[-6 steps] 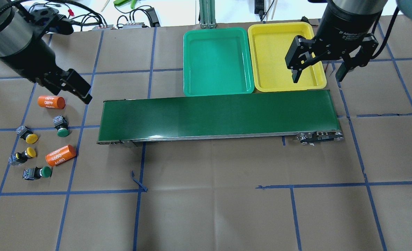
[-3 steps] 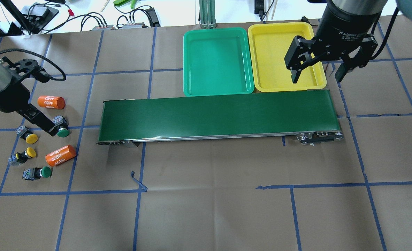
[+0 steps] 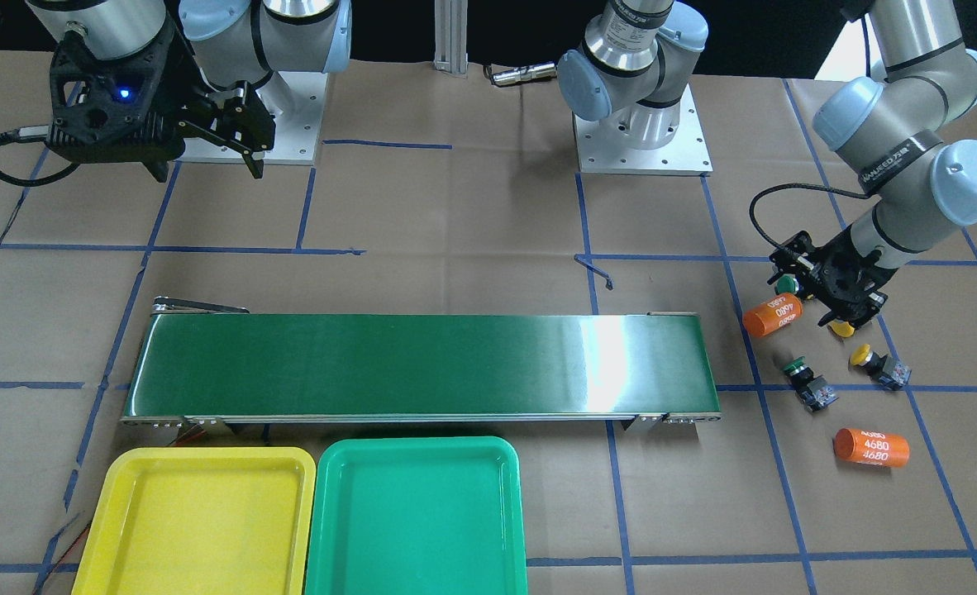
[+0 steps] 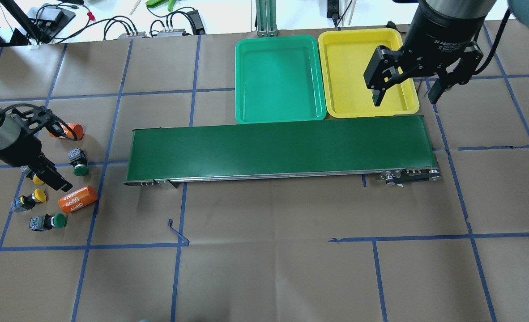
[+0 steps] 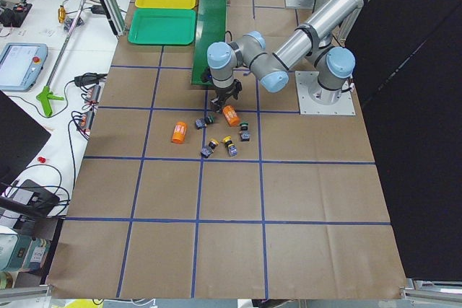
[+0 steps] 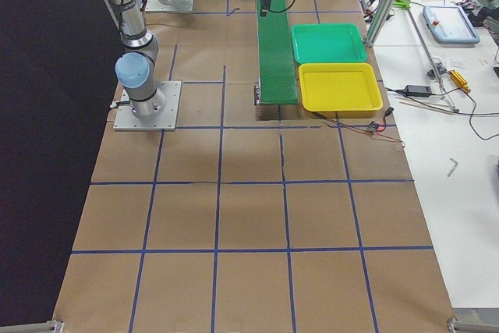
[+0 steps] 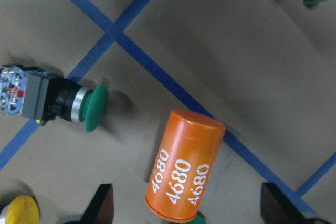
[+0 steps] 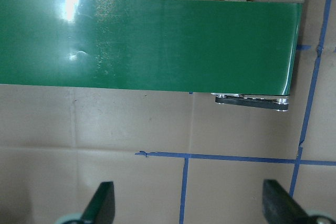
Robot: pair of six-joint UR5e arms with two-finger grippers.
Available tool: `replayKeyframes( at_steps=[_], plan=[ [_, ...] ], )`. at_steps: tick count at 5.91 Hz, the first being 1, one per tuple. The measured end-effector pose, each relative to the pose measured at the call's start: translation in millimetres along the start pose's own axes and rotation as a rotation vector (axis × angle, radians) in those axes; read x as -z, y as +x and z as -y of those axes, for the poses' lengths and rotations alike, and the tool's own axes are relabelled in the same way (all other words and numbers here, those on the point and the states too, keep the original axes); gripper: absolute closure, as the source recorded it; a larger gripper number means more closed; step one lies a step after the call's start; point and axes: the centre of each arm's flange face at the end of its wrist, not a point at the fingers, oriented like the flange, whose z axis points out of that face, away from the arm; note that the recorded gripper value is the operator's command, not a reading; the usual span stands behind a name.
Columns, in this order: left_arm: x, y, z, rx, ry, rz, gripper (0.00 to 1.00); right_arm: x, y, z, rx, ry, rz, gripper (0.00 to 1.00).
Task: Sort buttons by color to trays
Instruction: 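Close the left gripper on the orange cylinder and lift it, then carry the orange cylinder onto the belt's near end and release it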
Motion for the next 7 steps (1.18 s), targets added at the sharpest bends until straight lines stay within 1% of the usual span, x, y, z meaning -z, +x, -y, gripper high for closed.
replayKeyframes(
  at_steps=[1, 2, 3, 4, 5, 6, 7],
  plan=[
    [-22, 1, -3, -0.040, 0.000, -0.008, 0.15, 0, 0, 0, 0.006, 0.000, 0.000, 0.00],
    [-38, 2, -4, -0.071, -0.003, -0.015, 0.46, -1, 0, 0, 0.008, -0.001, 0.001, 0.00],
    [-48, 3, -3, -0.097, -0.004, -0.021, 0.98, -1, 0, 0, 0.008, -0.002, 0.001, 0.00],
    [-51, 2, -2, -0.113, -0.005, -0.016, 1.00, -1, 0, 0, 0.006, -0.002, 0.002, 0.00],
    [-47, 0, -1, -0.122, -0.003, 0.003, 1.00, -1, 0, 0, 0.003, -0.002, 0.001, 0.00],
    [-35, -4, 2, -0.136, 0.002, 0.031, 1.00, -1, 0, 0, -0.001, -0.003, 0.001, 0.00],
    [-13, -9, 16, -0.167, 0.009, 0.045, 1.00, -2, 0, 0, -0.002, -0.003, 0.002, 0.00]
  ],
)
